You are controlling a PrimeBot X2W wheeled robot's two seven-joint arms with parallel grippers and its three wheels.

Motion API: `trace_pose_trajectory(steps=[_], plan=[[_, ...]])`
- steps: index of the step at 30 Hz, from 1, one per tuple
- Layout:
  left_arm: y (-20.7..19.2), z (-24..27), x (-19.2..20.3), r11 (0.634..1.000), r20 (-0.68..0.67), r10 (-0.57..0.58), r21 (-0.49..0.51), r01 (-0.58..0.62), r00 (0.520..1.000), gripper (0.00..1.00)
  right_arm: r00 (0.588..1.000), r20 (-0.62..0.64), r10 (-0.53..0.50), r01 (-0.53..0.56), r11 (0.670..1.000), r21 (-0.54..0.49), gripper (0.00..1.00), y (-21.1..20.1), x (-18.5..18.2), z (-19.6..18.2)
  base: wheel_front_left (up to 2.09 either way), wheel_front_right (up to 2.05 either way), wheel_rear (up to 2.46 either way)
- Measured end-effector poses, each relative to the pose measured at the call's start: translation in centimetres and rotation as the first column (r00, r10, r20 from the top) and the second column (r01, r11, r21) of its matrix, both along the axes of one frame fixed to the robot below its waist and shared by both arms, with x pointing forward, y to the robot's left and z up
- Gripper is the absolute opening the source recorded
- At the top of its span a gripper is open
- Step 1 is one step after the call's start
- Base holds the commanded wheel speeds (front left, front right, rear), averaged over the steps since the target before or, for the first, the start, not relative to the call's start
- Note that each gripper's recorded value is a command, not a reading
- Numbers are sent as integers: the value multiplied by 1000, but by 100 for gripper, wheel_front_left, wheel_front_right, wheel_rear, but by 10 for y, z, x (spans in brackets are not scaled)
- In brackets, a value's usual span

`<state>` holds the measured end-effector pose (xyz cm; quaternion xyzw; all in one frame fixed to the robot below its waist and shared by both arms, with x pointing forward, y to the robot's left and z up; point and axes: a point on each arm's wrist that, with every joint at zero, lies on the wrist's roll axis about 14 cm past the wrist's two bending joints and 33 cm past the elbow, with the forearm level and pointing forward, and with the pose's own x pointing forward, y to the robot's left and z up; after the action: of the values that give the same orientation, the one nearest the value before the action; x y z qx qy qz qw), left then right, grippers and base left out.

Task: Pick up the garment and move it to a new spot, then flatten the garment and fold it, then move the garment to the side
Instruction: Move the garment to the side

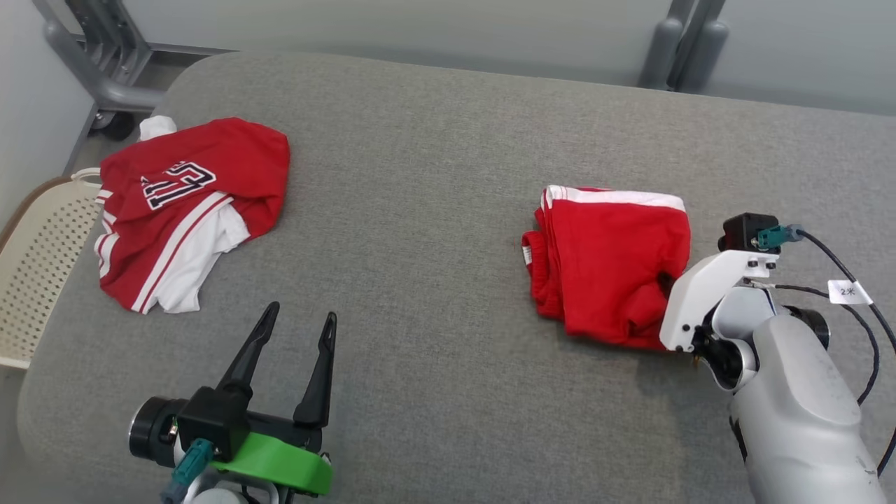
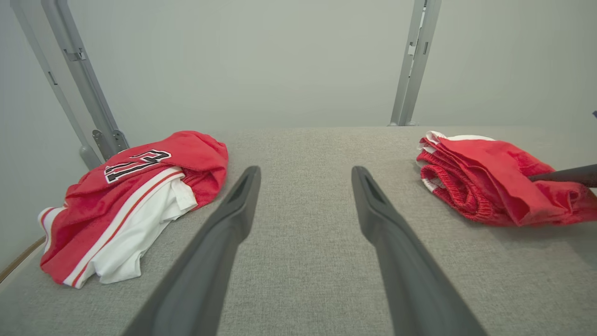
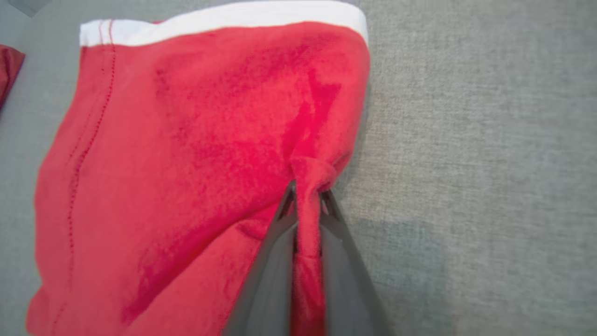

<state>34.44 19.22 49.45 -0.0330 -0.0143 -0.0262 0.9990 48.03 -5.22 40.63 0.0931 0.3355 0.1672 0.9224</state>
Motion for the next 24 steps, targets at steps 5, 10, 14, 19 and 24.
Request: trace_pose_trajectory(steps=[5, 10, 14, 19, 24], plan=[[-18, 4, 17, 998, 17, -59, -4, 59, 998, 100, 999, 39, -28, 32, 994, -107, 0, -36, 3, 12, 0, 0, 0], [-42, 7, 38, 990, 35, -138, -4, 138, 990, 100, 998, 65, -21, 38, 959, -281, 0, -90, 0, 23, 0, 0, 0], [-58, 5, 50, 982, 39, -191, -5, 191, 981, 100, 997, 61, -52, 70, 933, -353, 0, -130, -5, 26, 0, 0, 0], [-85, 3, 70, 962, 47, -273, -5, 274, 961, 100, 991, 69, -116, 135, 887, -441, 0, -189, -11, 31, 0, 0, 0], [-106, -8, 87, 940, 34, -341, -7, 342, 939, 100, 986, 84, -146, 168, 833, -528, 0, -234, -7, 30, 0, 0, 0]])
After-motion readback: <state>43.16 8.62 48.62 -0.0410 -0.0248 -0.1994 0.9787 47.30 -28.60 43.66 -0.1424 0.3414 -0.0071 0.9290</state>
